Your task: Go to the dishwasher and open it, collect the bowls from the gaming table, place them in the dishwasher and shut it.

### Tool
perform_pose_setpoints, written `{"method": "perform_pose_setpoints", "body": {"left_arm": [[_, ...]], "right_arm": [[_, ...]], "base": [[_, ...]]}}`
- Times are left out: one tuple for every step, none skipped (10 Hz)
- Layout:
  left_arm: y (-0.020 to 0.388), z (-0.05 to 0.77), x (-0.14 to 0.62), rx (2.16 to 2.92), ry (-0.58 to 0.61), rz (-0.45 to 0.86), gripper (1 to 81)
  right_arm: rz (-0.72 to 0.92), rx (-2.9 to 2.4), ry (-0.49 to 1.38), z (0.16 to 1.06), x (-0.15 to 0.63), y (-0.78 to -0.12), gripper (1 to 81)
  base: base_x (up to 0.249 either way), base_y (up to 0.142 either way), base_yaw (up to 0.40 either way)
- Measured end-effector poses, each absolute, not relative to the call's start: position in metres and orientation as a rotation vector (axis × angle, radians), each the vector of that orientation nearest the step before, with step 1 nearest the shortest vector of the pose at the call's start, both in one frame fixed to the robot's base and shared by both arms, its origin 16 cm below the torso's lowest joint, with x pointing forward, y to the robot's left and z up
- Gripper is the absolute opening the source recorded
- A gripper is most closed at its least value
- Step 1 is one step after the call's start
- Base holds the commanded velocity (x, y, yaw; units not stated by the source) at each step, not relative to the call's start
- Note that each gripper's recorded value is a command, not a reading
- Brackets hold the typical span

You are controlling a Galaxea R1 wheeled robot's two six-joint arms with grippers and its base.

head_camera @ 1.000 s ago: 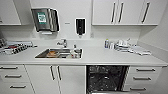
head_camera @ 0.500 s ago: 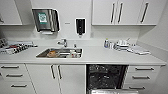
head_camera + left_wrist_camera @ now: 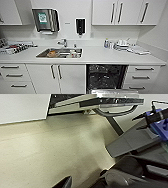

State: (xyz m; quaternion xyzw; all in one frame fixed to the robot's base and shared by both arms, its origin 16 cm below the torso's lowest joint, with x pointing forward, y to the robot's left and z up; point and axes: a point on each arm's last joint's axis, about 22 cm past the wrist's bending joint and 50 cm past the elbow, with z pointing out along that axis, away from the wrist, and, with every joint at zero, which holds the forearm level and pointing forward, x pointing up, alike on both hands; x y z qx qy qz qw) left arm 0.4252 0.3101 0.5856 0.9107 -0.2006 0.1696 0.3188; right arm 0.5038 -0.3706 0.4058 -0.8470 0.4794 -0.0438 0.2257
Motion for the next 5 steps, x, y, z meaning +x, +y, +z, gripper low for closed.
{"method": "perform_pose_setpoints", "body": {"left_arm": [[0.324,0.562,0.418,2.431,-0.470,0.427,81.1],[0.334,0.540,0.411,2.459,-0.418,0.414,81.1],[0.336,0.523,0.401,2.470,-0.375,0.407,81.1],[0.338,0.505,0.390,2.479,-0.332,0.403,81.1],[0.344,0.484,0.375,2.498,-0.278,0.400,81.1]], "right_arm": [[-0.170,-2.427,1.127,0.408,0.499,-0.367,81.1],[-0.197,-2.491,0.960,0.407,0.491,-0.361,81.1],[-0.219,-2.539,0.790,0.405,0.478,-0.353,81.1],[-0.228,-2.572,0.651,0.401,0.461,-0.348,81.1],[-0.224,-2.593,0.514,0.395,0.439,-0.340,81.1]], "base": [[0.000,0.000,0.000],[0.000,0.000,0.000],[0.000,0.000,0.000],[0.000,0.000,0.000],[0.000,0.000,0.000]]}}
